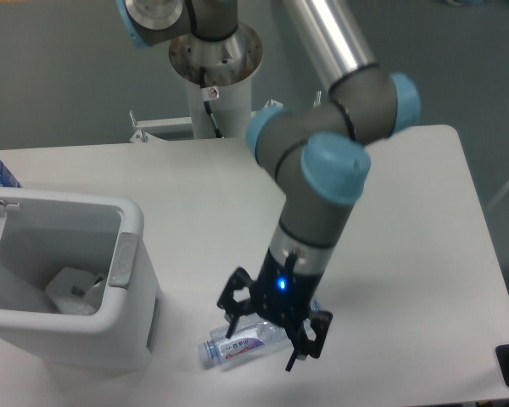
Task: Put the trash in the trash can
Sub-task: 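Move the open gripper down over the clear water bottle, then close the gripper on the water bottle and lift it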
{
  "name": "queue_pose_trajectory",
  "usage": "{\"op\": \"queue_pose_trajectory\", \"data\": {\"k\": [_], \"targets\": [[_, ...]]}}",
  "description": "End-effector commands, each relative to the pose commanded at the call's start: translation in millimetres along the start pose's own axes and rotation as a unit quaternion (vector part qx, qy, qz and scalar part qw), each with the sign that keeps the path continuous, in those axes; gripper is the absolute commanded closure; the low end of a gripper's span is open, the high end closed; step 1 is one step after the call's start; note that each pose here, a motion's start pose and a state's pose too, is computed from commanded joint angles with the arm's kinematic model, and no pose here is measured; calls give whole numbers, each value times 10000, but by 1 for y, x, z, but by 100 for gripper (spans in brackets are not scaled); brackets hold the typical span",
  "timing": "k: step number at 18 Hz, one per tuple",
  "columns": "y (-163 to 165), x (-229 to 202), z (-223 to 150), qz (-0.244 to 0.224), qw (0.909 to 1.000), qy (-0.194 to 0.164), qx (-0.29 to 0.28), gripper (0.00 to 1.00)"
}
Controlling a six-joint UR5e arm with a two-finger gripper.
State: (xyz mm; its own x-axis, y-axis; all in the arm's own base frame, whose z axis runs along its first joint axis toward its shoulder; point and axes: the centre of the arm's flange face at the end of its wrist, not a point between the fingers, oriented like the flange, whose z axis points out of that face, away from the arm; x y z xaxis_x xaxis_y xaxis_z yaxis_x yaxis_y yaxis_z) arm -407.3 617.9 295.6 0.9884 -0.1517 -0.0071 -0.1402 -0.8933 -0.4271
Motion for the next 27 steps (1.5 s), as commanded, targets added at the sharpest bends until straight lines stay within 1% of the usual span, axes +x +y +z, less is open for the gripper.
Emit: {"op": "queue_pose_trajectory", "data": {"k": [1, 4, 7, 11, 14, 16, 18, 20, 21, 24, 25, 26, 27], "targets": [[1, 3, 10, 81, 9999, 39, -113, 0], [13, 17, 38, 127, 9988, 306, -350, 0], [14, 36, 55, 411, 9964, 324, -662, 0], [20, 40, 67, 411, 9953, 376, -790, 0], [21, 47, 85, 444, 9940, 467, -889, 0], [24, 47, 90, 475, 9926, 385, -1050, 0], [18, 57, 97, 552, 9916, 408, -1096, 0], [18, 56, 97, 563, 9913, 388, -1126, 1], [18, 54, 96, 574, 9908, 332, -1178, 7], [19, 53, 96, 599, 9895, 294, -1281, 41], [18, 53, 94, 603, 9896, 282, -1272, 50], [18, 53, 93, 603, 9896, 282, -1272, 56], [17, 52, 92, 607, 9898, 270, -1263, 61]]}}
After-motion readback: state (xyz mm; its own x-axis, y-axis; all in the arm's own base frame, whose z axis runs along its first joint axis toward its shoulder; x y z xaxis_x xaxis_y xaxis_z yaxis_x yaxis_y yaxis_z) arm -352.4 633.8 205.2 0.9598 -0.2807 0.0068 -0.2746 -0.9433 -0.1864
